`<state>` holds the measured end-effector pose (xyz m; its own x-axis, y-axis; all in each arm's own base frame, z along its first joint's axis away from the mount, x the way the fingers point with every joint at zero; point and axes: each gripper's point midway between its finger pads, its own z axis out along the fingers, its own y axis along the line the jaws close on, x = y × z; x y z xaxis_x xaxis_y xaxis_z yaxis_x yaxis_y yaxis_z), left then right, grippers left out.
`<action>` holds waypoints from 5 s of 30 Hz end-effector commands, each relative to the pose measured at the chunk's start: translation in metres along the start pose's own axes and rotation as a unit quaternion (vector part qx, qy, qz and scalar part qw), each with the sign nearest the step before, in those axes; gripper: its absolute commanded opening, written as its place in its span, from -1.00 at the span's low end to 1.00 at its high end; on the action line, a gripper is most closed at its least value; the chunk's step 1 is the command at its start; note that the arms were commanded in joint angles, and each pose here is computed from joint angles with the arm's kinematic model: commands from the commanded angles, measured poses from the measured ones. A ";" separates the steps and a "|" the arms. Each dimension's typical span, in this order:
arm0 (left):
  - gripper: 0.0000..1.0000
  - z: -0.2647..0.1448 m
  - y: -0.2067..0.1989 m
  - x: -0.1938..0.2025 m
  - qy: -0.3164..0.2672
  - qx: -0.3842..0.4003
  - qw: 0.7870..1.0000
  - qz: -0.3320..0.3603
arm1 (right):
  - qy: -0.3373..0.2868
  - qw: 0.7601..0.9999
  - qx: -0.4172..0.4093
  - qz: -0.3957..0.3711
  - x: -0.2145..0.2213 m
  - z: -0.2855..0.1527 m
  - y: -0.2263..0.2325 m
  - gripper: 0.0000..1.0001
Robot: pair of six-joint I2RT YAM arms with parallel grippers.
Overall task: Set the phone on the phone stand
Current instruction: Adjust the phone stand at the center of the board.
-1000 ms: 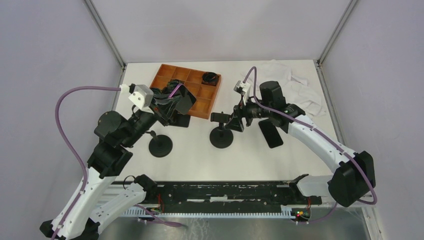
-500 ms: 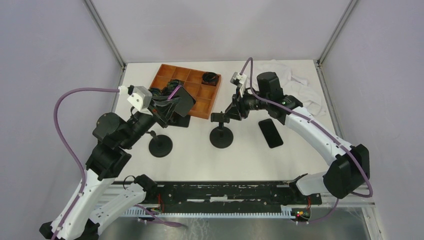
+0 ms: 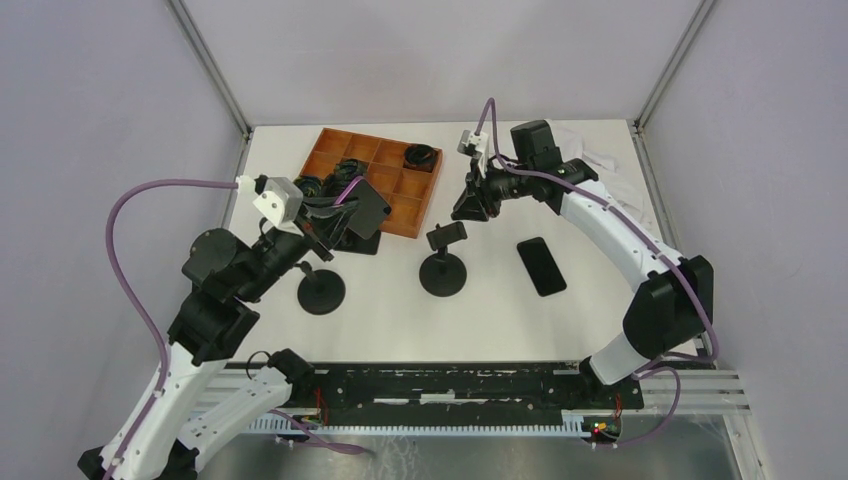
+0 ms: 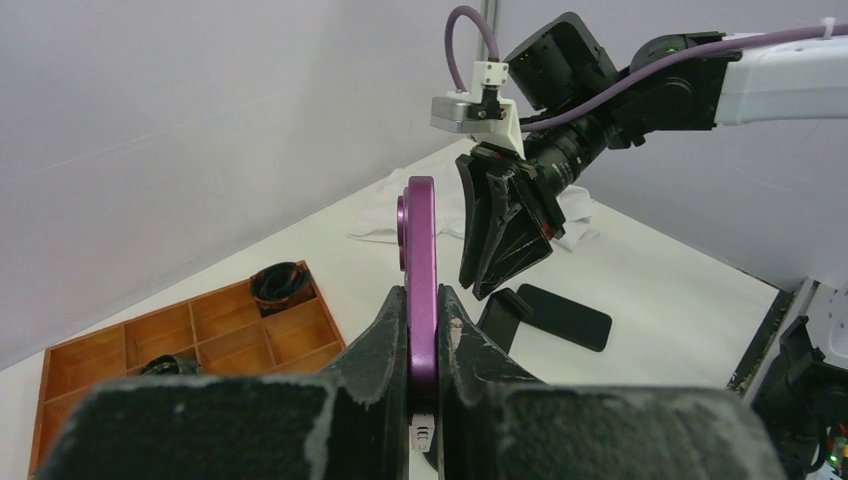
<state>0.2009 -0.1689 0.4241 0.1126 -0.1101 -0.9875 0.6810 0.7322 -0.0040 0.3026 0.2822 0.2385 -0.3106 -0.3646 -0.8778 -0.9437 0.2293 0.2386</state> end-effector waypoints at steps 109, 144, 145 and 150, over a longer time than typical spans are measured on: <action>-0.96 0.005 -0.030 -0.015 -0.058 0.075 0.992 -0.079 | -0.049 0.981 0.137 -0.132 -0.012 -0.050 0.035 0.41; -0.96 0.007 -0.031 -0.011 -0.057 0.077 0.992 -0.084 | -0.028 0.983 0.161 -0.078 -0.006 -0.026 0.017 0.08; -0.96 0.007 -0.031 -0.012 -0.058 0.077 0.992 -0.084 | -0.027 0.983 0.163 -0.077 -0.006 -0.026 0.017 0.07; -0.96 0.008 -0.031 -0.012 -0.058 0.078 0.992 -0.083 | -0.025 0.984 0.162 -0.076 -0.004 -0.024 0.017 -0.08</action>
<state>0.1904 -0.1975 0.4072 -0.0029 -0.2247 -0.9744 0.7820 0.6068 -0.1423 0.2762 0.2616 0.2382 -0.1879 -0.4070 -0.8939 -0.9012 0.4332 -0.0078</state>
